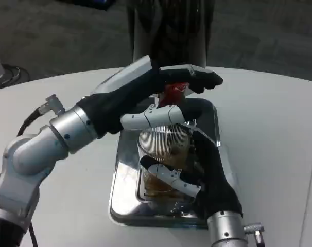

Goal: Grasp the cup under the faucet to collect the drink, then remove the cup.

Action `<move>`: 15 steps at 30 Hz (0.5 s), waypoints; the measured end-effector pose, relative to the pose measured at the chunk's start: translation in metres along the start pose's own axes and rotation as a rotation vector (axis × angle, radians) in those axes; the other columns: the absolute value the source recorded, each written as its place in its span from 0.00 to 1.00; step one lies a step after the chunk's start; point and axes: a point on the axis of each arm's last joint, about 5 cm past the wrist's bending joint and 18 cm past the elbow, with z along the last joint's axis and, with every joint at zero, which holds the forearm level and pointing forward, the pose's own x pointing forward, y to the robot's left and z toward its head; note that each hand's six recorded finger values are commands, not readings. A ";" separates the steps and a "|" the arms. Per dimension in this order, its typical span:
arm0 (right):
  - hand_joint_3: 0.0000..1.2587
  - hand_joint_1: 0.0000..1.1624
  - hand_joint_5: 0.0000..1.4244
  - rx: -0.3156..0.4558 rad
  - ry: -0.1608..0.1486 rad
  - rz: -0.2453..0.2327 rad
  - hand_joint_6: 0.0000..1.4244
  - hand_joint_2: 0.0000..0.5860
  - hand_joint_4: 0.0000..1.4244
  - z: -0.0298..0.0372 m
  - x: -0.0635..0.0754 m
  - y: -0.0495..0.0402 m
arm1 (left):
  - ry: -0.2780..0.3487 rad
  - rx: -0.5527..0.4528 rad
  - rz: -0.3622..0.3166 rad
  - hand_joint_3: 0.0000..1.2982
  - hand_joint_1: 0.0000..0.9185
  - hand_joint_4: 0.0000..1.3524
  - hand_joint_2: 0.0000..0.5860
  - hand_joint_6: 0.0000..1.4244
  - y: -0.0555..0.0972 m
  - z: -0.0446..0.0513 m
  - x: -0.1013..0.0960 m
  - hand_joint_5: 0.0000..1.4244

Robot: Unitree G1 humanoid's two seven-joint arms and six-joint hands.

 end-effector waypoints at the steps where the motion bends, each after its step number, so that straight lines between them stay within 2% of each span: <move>1: 0.45 0.70 0.48 0.002 -0.002 -0.009 0.35 0.39 0.46 0.0000 0.000 0.0004 | -0.001 -0.003 0.007 0.18 0.00 0.16 0.16 0.26 0.000 -0.0003 -0.001 0.19; 9: 0.48 0.69 0.52 0.004 -0.004 -0.026 0.38 0.37 0.49 -0.0006 -0.001 0.0010 | -0.009 -0.013 0.040 0.18 0.00 0.16 0.16 0.27 0.001 -0.0004 -0.003 0.20; 15: 0.50 0.71 0.54 0.004 -0.002 -0.037 0.39 0.36 0.50 -0.0011 -0.003 0.0003 | -0.031 -0.008 0.082 0.19 0.00 0.18 0.16 0.30 0.006 0.0031 -0.004 0.23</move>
